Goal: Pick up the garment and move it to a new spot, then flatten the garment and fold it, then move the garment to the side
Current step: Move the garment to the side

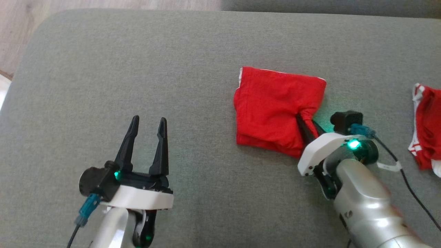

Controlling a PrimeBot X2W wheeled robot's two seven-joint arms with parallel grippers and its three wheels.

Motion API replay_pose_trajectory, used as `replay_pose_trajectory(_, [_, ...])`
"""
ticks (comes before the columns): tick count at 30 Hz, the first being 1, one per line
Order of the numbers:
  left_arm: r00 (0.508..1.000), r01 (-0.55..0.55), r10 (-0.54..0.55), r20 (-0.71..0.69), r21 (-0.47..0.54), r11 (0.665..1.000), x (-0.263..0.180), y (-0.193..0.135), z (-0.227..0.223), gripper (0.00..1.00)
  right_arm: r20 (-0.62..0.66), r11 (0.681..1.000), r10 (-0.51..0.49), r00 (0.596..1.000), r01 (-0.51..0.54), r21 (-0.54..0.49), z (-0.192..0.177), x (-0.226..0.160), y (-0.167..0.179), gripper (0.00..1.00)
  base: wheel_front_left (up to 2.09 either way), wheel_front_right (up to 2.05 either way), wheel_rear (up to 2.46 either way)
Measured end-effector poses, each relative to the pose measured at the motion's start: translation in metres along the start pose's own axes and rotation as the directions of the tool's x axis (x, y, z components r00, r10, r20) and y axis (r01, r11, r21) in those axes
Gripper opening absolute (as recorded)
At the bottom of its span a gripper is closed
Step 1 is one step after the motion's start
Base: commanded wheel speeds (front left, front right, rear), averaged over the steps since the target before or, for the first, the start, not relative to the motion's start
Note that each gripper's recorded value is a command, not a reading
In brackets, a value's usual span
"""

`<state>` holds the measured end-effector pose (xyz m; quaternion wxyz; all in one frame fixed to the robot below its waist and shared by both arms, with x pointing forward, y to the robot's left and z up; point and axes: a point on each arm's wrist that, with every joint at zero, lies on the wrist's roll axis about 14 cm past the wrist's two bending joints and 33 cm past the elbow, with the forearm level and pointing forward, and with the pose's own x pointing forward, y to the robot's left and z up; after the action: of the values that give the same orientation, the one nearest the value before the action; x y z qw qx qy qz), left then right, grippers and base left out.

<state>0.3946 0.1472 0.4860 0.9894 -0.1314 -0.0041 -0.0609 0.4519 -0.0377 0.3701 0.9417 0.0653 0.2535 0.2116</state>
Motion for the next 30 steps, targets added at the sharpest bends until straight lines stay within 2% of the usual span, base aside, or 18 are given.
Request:
replay_pose_trajectory(7, [0.999,0.046,-0.046,0.008,-0.008,0.999,0.007,-0.015,0.002,1.0,0.055,0.986,-0.019,0.998,0.028,-0.165,0.013,-0.01,-0.013,0.0,0.0,0.0,0.0])
replay_pose_trajectory(14, [0.992,0.123,-0.122,0.028,-0.017,0.992,0.017,-0.04,0.006,1.0,0.118,0.928,-0.068,0.991,0.106,-0.358,0.038,-0.032,-0.04,0.0,0.0,0.0,0.0])
replay_pose_trajectory(16, [0.991,0.134,-0.134,0.031,-0.018,0.991,0.018,-0.044,0.007,1.0,0.127,0.917,-0.078,0.989,0.121,-0.381,0.041,-0.036,-0.045,0.0,0.0,0.0,0.0])
replay_pose_trajectory(22, [0.976,0.213,-0.212,0.044,-0.028,0.977,0.027,-0.072,0.009,1.0,0.159,0.84,-0.178,0.971,0.234,-0.49,0.06,-0.072,-0.097,0.0,0.0,0.0,0.0])
replay_pose_trajectory(27, [0.958,0.286,-0.284,0.041,-0.041,0.957,0.032,-0.098,0.006,1.0,0.15,0.753,-0.289,0.945,0.322,-0.574,0.075,-0.11,-0.153,0.0,0.0,0.0,0.0])
replay_pose_trajectory(30, [0.947,0.32,-0.318,0.033,-0.05,0.946,0.037,-0.11,0.001,1.0,0.114,0.725,-0.346,0.931,0.343,-0.597,0.074,-0.13,-0.181,0.0,0.0,0.0,0.0])
